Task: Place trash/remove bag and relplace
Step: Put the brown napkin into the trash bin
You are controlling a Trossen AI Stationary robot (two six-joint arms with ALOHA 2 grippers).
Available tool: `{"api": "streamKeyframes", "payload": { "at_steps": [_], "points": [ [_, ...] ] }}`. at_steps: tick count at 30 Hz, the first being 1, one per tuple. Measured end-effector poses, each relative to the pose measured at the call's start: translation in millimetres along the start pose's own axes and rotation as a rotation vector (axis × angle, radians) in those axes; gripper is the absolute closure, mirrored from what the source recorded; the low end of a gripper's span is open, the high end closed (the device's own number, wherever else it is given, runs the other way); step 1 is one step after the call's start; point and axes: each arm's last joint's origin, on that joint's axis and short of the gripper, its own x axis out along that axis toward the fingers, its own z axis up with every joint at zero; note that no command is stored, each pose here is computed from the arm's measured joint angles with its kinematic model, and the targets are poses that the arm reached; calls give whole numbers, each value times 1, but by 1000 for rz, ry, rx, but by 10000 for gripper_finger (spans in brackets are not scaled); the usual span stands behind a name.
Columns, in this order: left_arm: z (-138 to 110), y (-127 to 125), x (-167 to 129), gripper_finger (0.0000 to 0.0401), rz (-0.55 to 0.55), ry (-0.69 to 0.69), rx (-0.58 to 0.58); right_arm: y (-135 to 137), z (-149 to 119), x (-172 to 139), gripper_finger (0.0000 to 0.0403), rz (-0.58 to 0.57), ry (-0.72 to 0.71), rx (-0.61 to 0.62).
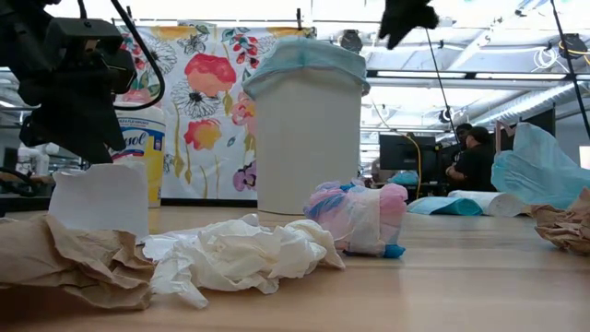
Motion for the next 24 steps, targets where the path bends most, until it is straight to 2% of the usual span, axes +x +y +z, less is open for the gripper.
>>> {"api": "streamKeyframes", "payload": {
  "at_steps": [6,14,19,24],
  "points": [
    [0,0,0,215,-4,-2,-4,30,-50,5,204,17,56,-21],
    [0,0,0,215,-3,-5,-3,71,-137,48,204,154,108,-2],
    [1,0,0,215,2,-14,-2,95,-187,77,204,275,221,-61],
    [0,0,0,215,5,-14,-1,113,-224,99,204,316,311,-125]
  ]
}}
